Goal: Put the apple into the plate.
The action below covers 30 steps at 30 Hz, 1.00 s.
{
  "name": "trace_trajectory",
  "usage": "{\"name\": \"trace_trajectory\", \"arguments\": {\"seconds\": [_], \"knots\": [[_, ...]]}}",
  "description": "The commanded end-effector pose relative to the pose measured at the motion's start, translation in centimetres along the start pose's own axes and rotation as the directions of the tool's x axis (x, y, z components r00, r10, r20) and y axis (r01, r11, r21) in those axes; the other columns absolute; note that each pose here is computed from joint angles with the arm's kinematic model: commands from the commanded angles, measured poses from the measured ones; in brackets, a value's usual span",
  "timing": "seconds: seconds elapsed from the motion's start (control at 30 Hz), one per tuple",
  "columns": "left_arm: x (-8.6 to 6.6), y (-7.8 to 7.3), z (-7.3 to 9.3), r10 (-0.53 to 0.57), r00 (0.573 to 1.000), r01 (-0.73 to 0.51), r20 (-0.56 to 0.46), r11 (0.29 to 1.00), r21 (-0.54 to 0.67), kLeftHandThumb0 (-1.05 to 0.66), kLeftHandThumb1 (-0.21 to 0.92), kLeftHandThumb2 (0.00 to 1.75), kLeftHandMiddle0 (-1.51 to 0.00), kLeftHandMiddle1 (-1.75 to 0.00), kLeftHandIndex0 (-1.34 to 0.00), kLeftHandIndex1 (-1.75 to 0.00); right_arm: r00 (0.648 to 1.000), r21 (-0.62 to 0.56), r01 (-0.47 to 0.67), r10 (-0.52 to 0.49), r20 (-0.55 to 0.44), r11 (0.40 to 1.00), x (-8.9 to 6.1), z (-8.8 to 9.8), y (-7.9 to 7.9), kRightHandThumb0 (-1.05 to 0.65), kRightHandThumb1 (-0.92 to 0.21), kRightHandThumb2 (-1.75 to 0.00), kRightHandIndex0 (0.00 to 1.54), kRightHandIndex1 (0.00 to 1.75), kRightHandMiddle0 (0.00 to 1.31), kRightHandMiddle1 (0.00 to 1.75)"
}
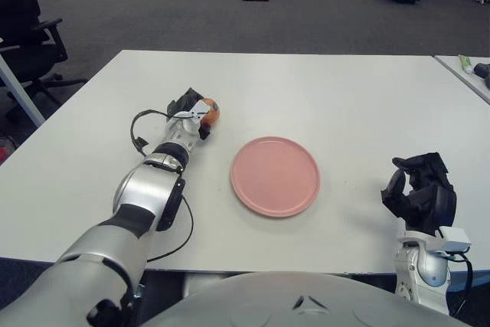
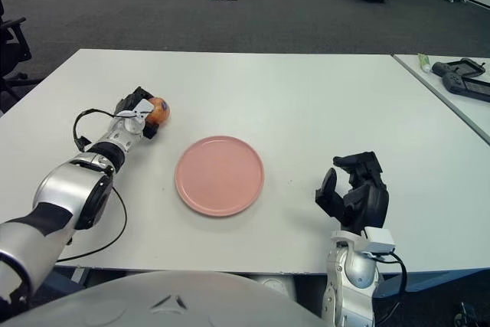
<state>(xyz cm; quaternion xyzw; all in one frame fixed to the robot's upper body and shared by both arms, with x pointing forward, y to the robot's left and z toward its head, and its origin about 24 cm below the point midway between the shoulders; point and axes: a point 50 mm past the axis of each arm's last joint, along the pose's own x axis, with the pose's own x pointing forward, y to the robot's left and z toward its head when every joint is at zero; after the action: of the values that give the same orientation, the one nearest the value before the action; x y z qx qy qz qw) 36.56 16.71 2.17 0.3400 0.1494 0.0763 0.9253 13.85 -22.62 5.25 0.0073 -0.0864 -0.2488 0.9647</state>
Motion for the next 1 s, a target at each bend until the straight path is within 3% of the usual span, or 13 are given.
{"name": "trace_trajectory", "arguments": {"seconds": [0.0, 0.3, 0.53, 0.67, 0.97], "knots": [[0.7, 1.7, 3.5, 0.075, 0.989, -0.065, 0.124, 0.994, -0.086, 0.0, -0.06, 1.61, -0.97, -1.35, -0.76, -1.75, 0.999, -0.001, -0.006, 0.006, 0.033, 1.0, 0.5, 0.5, 0.3, -0.41, -0.53, -1.06, 0.64, 1.44, 0.44, 1.75], [0.3, 2.0, 5.1, 0.116, 0.958, -0.064, 0.262, 0.978, -0.197, 0.0, -0.03, 1.64, -0.92, -1.52, -0.68, -1.75, 1.0, 0.01, -0.007, 0.007, 0.022, 1.0, 0.5, 0.3, 0.4, -0.42, -0.51, -1.09, 0.64, 1.46, 0.46, 1.75], [-0.9, 2.1, 7.9, 0.159, 0.884, -0.042, 0.439, 0.963, -0.265, 0.0, -0.01, 1.64, -0.89, -1.59, -0.65, -1.75, 1.0, 0.017, -0.021, 0.021, 0.02, 1.0, 0.5, 0.2, 0.5, -0.43, -0.49, -1.11, 0.64, 1.49, 0.48, 1.75], [-1.3, 2.1, 8.3, 0.158, 0.859, -0.028, 0.486, 0.964, -0.264, 0.0, -0.01, 1.64, -0.89, -1.61, -0.64, -1.75, 0.999, 0.01, -0.028, 0.028, 0.022, 1.0, 0.5, 0.2, 0.5, -0.43, -0.48, -1.12, 0.65, 1.49, 0.48, 1.75], [-4.2, 1.5, 10.3, 0.109, 0.772, 0.078, 0.627, 0.962, -0.263, 0.0, -0.03, 1.66, -0.91, -1.59, -0.65, -1.75, 0.999, -0.01, -0.031, 0.031, 0.026, 0.999, 0.6, 0.1, 0.6, -0.42, -0.5, -1.09, 0.64, 1.48, 0.46, 1.75]]}}
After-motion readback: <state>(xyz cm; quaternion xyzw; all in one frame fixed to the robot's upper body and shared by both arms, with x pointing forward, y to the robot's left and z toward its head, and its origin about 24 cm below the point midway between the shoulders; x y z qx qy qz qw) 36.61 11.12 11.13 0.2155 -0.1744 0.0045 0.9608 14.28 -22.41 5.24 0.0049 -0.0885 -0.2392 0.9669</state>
